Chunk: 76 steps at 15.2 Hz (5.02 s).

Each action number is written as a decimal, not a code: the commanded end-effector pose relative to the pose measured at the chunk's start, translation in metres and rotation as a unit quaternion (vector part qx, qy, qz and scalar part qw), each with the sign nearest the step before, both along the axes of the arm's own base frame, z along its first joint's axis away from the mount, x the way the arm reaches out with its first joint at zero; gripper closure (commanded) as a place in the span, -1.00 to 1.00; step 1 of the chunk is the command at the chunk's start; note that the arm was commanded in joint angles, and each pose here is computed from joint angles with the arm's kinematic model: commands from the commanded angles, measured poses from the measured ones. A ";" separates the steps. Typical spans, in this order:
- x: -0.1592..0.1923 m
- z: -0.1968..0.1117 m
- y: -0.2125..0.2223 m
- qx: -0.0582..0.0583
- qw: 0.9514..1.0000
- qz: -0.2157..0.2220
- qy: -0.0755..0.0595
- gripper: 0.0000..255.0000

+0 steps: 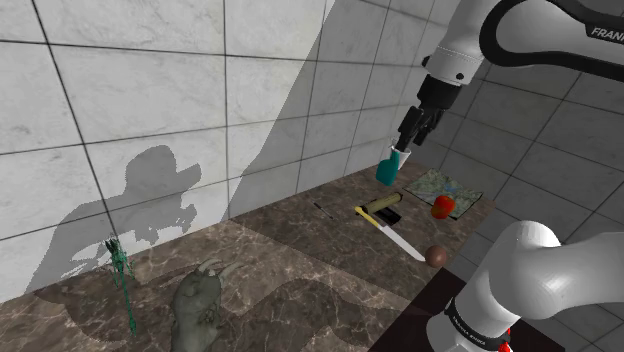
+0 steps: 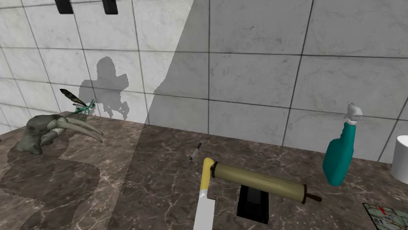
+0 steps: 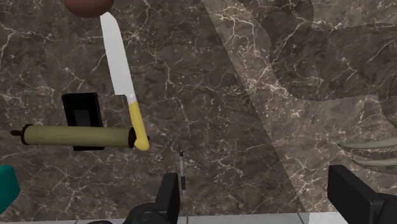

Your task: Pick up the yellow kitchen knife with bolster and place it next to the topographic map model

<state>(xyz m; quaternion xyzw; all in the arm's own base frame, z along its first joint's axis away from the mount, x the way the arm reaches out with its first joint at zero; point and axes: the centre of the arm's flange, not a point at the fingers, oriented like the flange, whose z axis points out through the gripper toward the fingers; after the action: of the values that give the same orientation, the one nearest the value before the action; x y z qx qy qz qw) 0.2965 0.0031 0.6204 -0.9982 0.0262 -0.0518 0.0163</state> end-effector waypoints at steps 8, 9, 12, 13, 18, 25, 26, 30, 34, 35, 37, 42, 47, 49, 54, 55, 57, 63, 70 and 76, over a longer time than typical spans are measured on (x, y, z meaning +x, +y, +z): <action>0.003 -0.080 -0.049 0.007 1.000 0.019 0.005 -1.00; 0.004 -0.091 -0.056 0.008 1.000 0.022 0.006 -1.00; 0.006 -0.126 -0.077 0.011 0.999 0.030 0.008 -1.00; 0.006 -0.137 -0.083 0.012 0.999 0.033 0.009 -1.00; 0.010 -0.195 -0.117 0.018 0.999 0.046 0.013 -1.00; 0.016 -0.277 -0.163 0.025 0.997 0.065 0.018 -1.00; 0.017 -0.289 -0.169 0.026 0.997 0.068 0.019 -1.00; 0.020 -0.336 -0.195 0.030 0.996 0.079 0.022 -1.00; 0.024 -0.379 -0.218 0.034 0.995 0.088 0.025 -1.00; 0.024 -0.385 -0.217 0.034 0.995 0.088 0.025 -1.00; 0.024 -0.395 -0.216 0.034 0.995 0.088 0.025 -1.00; 0.026 -0.419 -0.213 0.034 0.995 0.088 0.025 -1.00; 0.026 -0.419 -0.213 0.034 0.995 0.088 0.025 -1.00; 0.026 -0.419 -0.213 0.034 0.995 0.088 0.025 -1.00; 0.025 -0.419 -0.213 0.034 0.995 0.088 0.025 1.00; 0.025 -0.419 -0.213 0.034 0.995 0.088 0.025 1.00; 0.025 -0.419 -0.213 0.034 0.995 0.088 0.025 1.00; 0.026 -0.398 -0.213 0.034 0.995 0.088 0.025 1.00; 0.026 -0.361 -0.213 0.034 0.995 0.088 0.025 1.00; 0.026 -0.329 -0.213 0.034 0.995 0.088 0.025 1.00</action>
<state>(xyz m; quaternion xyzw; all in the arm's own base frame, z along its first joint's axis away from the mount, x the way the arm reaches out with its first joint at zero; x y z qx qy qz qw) 0.3228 -0.2108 0.2868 -0.9964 -0.0601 -0.0248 0.0541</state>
